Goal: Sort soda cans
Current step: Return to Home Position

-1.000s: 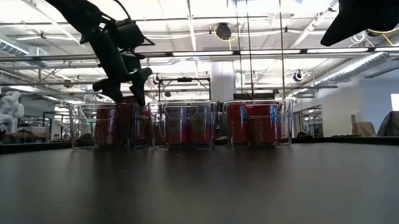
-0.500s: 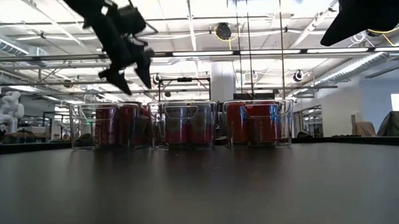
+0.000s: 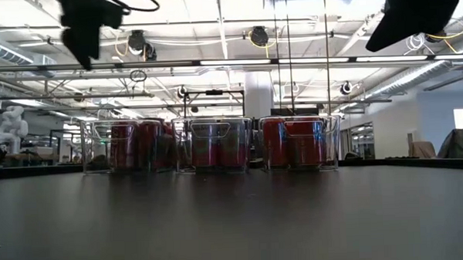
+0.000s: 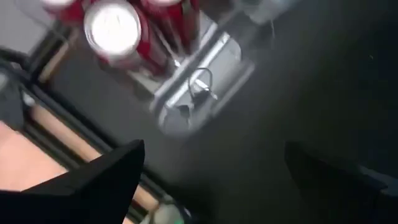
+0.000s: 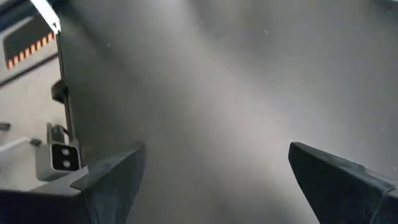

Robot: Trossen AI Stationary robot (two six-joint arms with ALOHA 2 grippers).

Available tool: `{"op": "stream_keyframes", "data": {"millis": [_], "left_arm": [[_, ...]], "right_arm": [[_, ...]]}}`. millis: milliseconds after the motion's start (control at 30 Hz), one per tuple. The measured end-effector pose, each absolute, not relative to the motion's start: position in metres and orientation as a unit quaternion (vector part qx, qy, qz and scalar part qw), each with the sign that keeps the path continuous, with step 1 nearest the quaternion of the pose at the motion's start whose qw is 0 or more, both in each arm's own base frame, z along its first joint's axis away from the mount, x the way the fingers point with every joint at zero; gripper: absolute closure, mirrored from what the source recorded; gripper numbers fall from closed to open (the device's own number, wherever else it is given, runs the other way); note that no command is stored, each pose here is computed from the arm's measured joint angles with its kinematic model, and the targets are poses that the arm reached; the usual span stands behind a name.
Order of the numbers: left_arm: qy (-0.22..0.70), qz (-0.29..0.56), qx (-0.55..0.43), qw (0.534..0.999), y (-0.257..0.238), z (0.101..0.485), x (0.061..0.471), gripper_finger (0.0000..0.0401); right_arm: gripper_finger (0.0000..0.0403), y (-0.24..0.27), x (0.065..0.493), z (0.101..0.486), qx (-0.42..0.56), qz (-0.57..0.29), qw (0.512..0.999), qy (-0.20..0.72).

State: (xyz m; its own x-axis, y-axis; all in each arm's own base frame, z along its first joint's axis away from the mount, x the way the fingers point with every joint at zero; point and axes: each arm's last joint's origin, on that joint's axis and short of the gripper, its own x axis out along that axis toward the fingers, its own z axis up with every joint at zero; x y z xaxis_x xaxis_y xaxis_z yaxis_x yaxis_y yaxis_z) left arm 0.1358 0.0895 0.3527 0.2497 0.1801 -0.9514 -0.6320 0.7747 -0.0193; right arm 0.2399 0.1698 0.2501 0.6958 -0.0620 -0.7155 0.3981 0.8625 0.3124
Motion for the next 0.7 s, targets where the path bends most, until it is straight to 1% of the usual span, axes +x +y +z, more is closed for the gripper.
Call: {"op": "stream_keyframes", "data": {"millis": [67, 100, 133, 200, 267, 333, 400, 500, 600, 700], "left_arm": [[0.549, 0.237, -0.212, 0.773, 0.078, 0.354, 0.127, 0.0006], [0.538, 0.201, -0.208, 0.792, 0.071, 0.354, 0.123, 0.0006], [0.510, 0.167, -0.200, 0.819, 0.066, 0.353, 0.122, 0.0006], [0.426, 0.122, -0.182, 0.878, 0.057, 0.346, 0.123, 0.0006], [0.349, 0.084, -0.162, 0.919, 0.046, 0.331, 0.123, 0.0006], [0.276, 0.034, -0.144, 0.950, 0.034, 0.310, 0.124, 0.0006], [0.220, -0.022, -0.130, 0.967, 0.021, 0.285, 0.124, 0.0006], [0.161, -0.080, -0.111, 0.977, 0.005, 0.247, 0.124, 0.0006], [0.123, -0.085, -0.100, 0.984, -0.004, 0.217, 0.122, 0.0006], [0.077, -0.085, -0.073, 0.991, -0.010, 0.198, 0.120, 0.0006]], "right_arm": [[0.0017, 0.169, 0.240, 0.250, 0.214, -0.123, 0.896, 0.370], [0.0017, 0.169, 0.240, 0.250, 0.207, -0.121, 0.897, 0.371], [0.0017, 0.169, 0.240, 0.250, 0.200, -0.119, 0.899, 0.371], [0.0017, 0.168, 0.241, 0.250, 0.184, -0.116, 0.903, 0.371], [0.0017, 0.166, 0.243, 0.250, 0.174, -0.114, 0.905, 0.371], [0.0017, 0.164, 0.244, 0.250, 0.174, -0.118, 0.905, 0.370], [0.0017, 0.161, 0.246, 0.250, 0.176, -0.123, 0.904, 0.369], [0.0017, 0.158, 0.248, 0.250, 0.171, -0.125, 0.905, 0.369], [0.0017, 0.156, 0.249, 0.250, 0.165, -0.125, 0.906, 0.369], [0.0017, 0.156, 0.249, 0.250, 0.156, -0.123, 0.907, 0.370]]}}
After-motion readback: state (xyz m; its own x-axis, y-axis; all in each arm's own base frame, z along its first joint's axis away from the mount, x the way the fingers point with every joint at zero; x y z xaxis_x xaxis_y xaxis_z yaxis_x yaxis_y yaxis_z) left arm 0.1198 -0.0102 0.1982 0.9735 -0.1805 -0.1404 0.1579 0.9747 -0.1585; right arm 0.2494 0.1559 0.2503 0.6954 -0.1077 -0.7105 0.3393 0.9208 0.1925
